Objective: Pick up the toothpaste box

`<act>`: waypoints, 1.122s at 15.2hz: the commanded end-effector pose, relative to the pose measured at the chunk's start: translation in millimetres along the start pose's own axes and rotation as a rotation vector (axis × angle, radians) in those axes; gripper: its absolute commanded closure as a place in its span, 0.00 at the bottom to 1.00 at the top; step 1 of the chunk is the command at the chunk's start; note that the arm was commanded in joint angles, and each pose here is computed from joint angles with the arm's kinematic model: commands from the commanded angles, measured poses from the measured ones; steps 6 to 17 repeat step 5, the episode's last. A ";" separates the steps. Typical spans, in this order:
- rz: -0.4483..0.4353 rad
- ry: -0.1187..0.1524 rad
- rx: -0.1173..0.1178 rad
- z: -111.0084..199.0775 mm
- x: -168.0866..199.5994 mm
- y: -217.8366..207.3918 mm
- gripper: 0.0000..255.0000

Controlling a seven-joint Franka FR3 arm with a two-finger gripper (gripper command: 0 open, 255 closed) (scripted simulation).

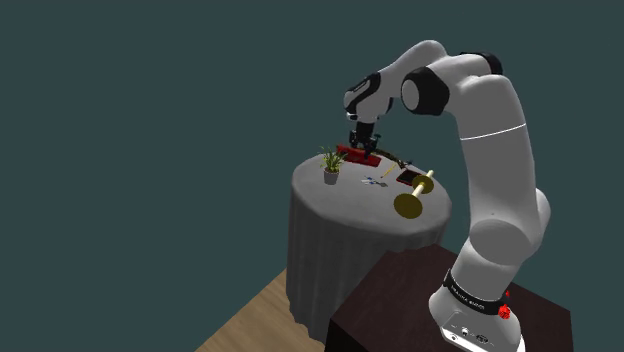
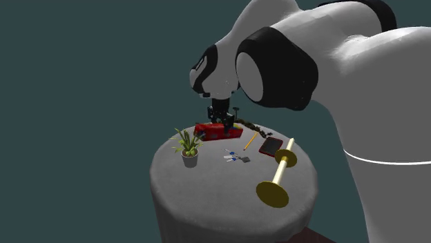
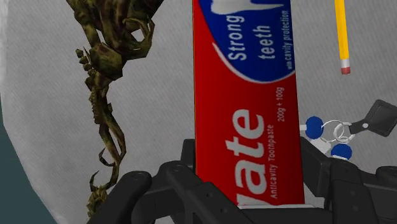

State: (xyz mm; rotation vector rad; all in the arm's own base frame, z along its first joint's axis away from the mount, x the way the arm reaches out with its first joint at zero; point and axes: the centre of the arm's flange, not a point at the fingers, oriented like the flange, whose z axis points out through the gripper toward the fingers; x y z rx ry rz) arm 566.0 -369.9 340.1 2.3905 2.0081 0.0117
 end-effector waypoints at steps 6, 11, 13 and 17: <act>0.000 0.000 -0.001 -22.2 -0.2 0.2 1.00; 0.000 0.000 -0.001 -22.2 -0.2 0.2 1.00; 0.000 0.000 -0.001 -22.2 -0.2 0.2 1.00; 0.000 0.000 -0.001 -22.2 -0.2 0.2 1.00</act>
